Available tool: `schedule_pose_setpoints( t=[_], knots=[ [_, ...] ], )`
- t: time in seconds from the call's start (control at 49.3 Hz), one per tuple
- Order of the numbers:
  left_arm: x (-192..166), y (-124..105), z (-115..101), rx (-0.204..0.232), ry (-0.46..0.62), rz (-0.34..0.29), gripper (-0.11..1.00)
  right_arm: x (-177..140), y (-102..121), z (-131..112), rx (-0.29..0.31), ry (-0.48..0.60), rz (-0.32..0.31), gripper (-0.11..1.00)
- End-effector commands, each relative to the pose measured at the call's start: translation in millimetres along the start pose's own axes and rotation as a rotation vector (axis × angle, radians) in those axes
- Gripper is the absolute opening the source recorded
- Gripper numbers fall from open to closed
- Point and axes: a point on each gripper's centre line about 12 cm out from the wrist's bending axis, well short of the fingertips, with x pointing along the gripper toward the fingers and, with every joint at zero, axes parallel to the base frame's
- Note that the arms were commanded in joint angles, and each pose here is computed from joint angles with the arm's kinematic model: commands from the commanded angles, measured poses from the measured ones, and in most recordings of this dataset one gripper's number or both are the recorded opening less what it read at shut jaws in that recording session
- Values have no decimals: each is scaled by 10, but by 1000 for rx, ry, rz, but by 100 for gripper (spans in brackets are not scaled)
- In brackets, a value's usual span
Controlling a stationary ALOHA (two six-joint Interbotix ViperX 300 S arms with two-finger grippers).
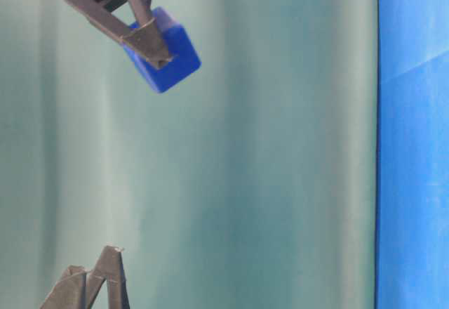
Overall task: Handover the blue block to the right arm after grasping it with the left arm, then place it in the designated position.
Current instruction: 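Rotate the right gripper holding the cube to point downward, then move the cube with the right gripper to the table centre and lower it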
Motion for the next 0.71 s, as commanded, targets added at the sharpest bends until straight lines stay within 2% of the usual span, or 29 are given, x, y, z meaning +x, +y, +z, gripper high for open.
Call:
schedule_pose_setpoints(
  t=[0.0,0.69],
  knots=[
    [-43,-5,133,3,-43,-2,93,-46,35,74,3,-20,11,56],
    [-43,0,133,0,-43,0,93,-1,45,49,-2,-9,12,56]
  ],
)
